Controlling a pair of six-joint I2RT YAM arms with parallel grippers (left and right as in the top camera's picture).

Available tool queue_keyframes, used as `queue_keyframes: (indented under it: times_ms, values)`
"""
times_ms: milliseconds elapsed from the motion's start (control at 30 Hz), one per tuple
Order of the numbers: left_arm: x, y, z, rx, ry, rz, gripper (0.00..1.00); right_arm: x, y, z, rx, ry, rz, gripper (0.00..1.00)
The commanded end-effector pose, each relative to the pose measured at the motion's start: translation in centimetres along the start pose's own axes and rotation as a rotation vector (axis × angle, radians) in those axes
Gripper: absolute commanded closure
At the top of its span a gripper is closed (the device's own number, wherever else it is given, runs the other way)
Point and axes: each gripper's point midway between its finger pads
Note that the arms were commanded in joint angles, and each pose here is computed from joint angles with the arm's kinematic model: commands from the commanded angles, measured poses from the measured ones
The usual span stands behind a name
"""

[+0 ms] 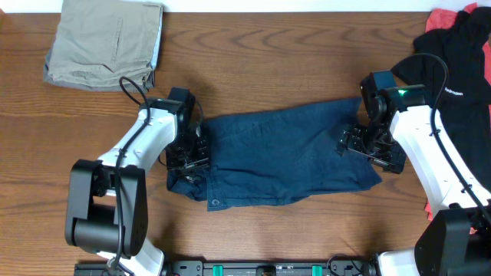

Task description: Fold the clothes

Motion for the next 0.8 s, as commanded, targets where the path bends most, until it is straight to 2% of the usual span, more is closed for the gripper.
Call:
queue_keyframes:
  times_ms: [0, 433, 500, 533, 567, 767]
  values:
    - [-0.6, 0.4, -0.4, -0.002, 0.013, 0.022, 0.64, -0.1, 0.1, 0.0, -0.015, -0.022, -0.003, 0.01]
    - [-1.2, 0.7, -1.1, 0.007, 0.049, 0.024, 0.67, -0.1, 0.1, 0.0, -0.015, -0.022, -0.004, 0.01]
    - [-1.2, 0.7, -1.1, 0.007, 0.049, 0.024, 0.80, -0.1, 0.1, 0.0, -0.015, -0.021, -0.004, 0.01]
    - [-1.2, 0.7, -1.1, 0.007, 0.049, 0.023, 0.90, -0.1, 0.1, 0.0, -0.015, -0.022, -0.003, 0.01]
    - [-1.2, 0.7, -1.1, 0.007, 0.050, 0.023, 0.94, -0.1, 0.1, 0.0, -0.015, -0.021, -0.003, 0.01]
    - [-1.9, -0.9, -1.1, 0.010, 0.049, 0.025, 0.94, -0.1, 0.1, 0.0, -0.015, -0.022, -0.005, 0.01]
Point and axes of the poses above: each gripper's point midway between its finger pads, its own y axis out along the fingers, its own z axis along the line the jaws close on, x = y × z, and after that the axes turned 15 degrees about -y, right-handed
